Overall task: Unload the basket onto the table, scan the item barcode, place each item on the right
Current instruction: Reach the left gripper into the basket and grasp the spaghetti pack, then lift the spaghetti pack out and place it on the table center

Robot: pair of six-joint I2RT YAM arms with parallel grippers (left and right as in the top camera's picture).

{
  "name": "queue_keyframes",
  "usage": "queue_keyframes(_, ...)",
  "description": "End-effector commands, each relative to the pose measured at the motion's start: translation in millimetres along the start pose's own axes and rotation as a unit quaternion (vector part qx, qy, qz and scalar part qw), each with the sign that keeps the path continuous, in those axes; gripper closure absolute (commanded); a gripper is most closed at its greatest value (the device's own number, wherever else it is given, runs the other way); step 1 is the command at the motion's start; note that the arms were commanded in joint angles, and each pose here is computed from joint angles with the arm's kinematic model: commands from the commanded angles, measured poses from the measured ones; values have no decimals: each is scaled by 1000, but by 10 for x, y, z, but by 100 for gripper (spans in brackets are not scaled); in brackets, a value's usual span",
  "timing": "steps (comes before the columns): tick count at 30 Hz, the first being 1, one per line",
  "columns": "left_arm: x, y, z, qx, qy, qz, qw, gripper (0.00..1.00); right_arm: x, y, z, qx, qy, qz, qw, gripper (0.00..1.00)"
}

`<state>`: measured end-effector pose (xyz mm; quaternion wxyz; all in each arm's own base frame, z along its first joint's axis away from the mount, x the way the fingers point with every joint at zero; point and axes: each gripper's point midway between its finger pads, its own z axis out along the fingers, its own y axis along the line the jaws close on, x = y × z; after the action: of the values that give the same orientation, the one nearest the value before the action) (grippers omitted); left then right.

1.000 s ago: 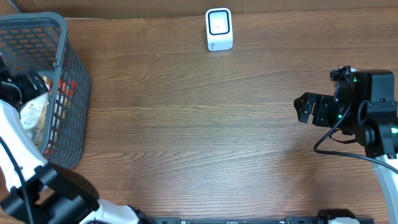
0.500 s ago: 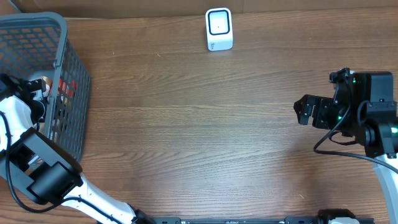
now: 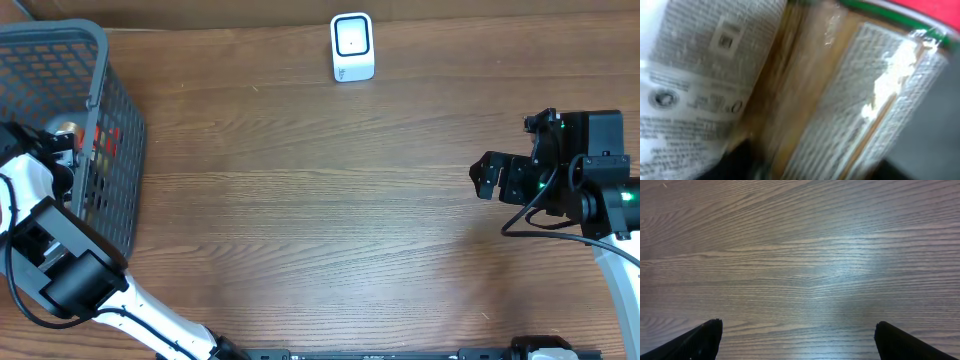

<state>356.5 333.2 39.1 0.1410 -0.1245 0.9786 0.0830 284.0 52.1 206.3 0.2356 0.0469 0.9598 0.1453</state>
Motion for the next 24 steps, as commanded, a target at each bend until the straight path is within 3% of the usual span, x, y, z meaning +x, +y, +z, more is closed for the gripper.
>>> queue_keyframes(1, 179, -176, 300, 46, 30, -10, 998, 89, -44, 26, -38, -4, -7, -3, 1000, 0)
queue_keyframes(2, 150, -179, 278, 49, 26, -13, 998, 96, -47, 27, -39, -4, -8, -4, 1000, 0)
queue_keyframes(6, -42, -180, 75, 63, 1, -30, 998, 96, -52, 28, -39, -4, -8, -4, 1000, 0)
queue_keyframes(10, -466, -107, -426, 72, -62, -52, 994, 96, -51, 27, -38, -4, -8, -4, 1000, 0)
queue_keyframes(14, -978, 50, -1301, 56, -158, -77, 983, 96, -53, 28, -39, -4, -9, -4, 1000, 0)
queue_keyframes(18, -1392, 143, -2617, 22, -291, -91, 952, 96, -53, 28, -39, -4, -9, -4, 1000, 0)
queue_keyframes(24, -1427, -506, -4164, 65, -424, -54, 902, 96, -95, 37, -40, -6, -17, -6, 1000, 0)
